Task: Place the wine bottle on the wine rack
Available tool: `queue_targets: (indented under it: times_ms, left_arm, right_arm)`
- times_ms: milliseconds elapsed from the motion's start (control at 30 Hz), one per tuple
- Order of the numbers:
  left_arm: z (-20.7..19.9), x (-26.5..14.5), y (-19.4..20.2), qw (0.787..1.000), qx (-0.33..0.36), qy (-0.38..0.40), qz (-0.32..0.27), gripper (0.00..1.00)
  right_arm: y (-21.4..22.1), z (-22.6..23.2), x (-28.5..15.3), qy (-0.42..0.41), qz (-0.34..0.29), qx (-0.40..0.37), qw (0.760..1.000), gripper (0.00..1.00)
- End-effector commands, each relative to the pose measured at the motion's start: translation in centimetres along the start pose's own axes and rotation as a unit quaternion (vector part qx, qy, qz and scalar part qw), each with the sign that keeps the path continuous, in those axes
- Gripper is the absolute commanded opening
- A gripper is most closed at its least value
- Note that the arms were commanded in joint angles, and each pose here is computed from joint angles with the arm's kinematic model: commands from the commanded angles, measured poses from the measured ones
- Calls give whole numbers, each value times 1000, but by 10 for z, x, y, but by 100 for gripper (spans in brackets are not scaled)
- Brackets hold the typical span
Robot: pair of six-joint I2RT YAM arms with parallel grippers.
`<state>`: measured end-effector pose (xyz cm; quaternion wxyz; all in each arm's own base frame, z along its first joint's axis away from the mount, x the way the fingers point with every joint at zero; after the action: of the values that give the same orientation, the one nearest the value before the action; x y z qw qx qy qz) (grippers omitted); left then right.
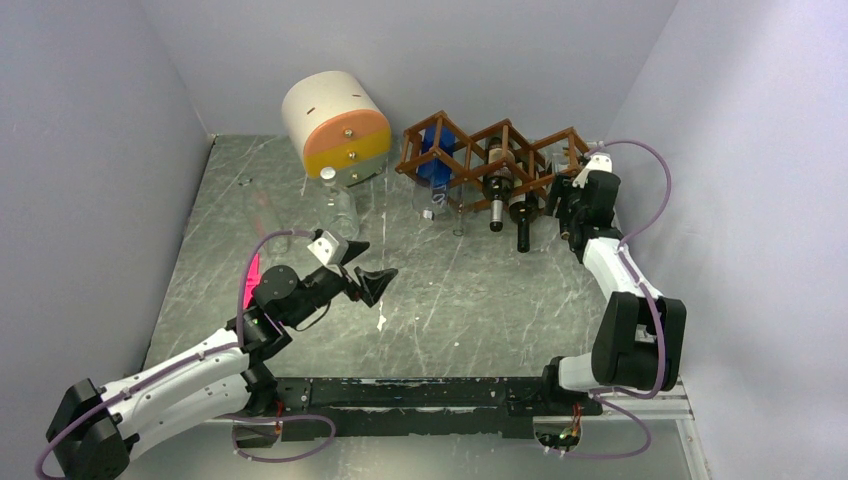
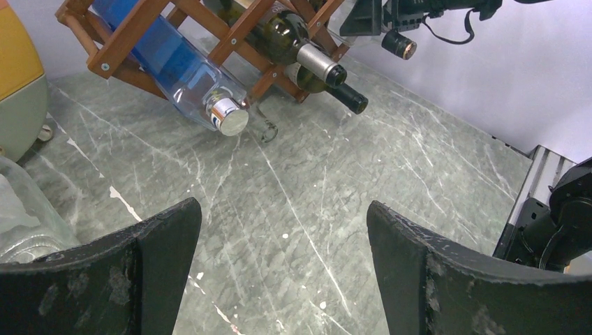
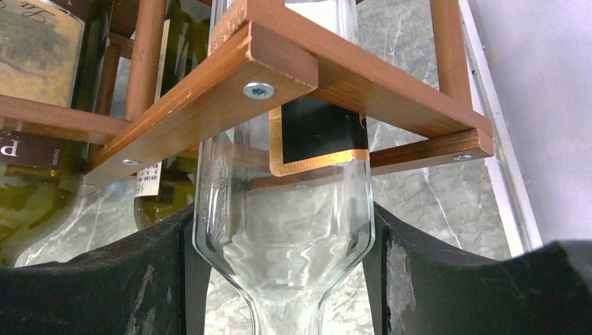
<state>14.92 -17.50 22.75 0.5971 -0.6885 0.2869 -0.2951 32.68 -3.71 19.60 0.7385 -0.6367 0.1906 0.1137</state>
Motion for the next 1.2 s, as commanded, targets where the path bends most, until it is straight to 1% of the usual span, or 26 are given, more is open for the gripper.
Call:
queue_targets:
  times_ms: [0, 100, 133, 267, 300, 333, 367, 400, 633, 800, 933, 1000, 1100, 1167]
  left_arm:
    - [-2, 2, -10, 1000, -5, 0, -9, 92]
    - [-2, 3, -10, 1000, -5, 0, -9, 92]
    - [-2, 3, -10, 1000, -5, 0, -8, 92]
    - [-3, 5, -9, 1000, -5, 2, -4, 92]
    - [-3, 5, -9, 1000, -5, 2, -3, 92]
    - [-3, 6, -9, 1000, -5, 3, -2, 92]
    - [-3, 6, -9, 1000, -5, 5, -2, 92]
    - [-3, 6, -9, 1000, -5, 4, 0, 92]
    - [-3, 7, -10, 1000, -5, 1, 2, 92]
    - [-2, 8, -11, 1000, -5, -1, 3, 92]
    - [-2, 9, -11, 1000, -6, -7, 8, 92]
    - [-2, 10, -12, 1000, -7, -6, 9, 92]
    - [-3, 11, -12, 1000, -9, 0, 9, 92]
    - [-4, 12, -13, 1000, -11, 4, 10, 92]
  right_arm:
    - [-47, 18, 2, -65, -95, -15, 993, 28]
    - [-44, 16, 3, -55, -95, -12, 994, 48]
    - [-44, 16, 3, -53, -95, -11, 994, 53]
    - [-40, 14, 4, -43, -90, -11, 995, 64]
    - [-39, 14, 5, -41, -90, -12, 995, 70]
    - [-39, 13, 5, -40, -88, -13, 995, 82]
    - [-38, 13, 6, -39, -85, -13, 996, 91]
    - [-38, 12, 7, -36, -83, -14, 996, 94]
    - [-44, 12, 2, -17, -82, 6, 996, 97]
    - [-51, 10, -16, 13, -84, 37, 996, 98]
    - [-51, 9, -34, 44, -76, 80, 993, 98]
    - [-48, 9, -42, 54, -65, 100, 991, 97]
    - [-35, 9, -50, 73, -25, 130, 989, 95]
    - [-24, 9, -52, 79, 4, 140, 987, 92]
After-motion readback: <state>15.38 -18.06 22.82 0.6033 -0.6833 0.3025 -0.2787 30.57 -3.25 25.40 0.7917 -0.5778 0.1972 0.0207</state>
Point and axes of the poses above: each gripper's point midway between its finger pads, its own x axis out along the fingers, its own z axis along the line the jaws close on, y = z × x, the point moved 10 cm from there along -x, back along the fingers, and after that the axes turned 4 degrees about x, right-handed, at the moved point
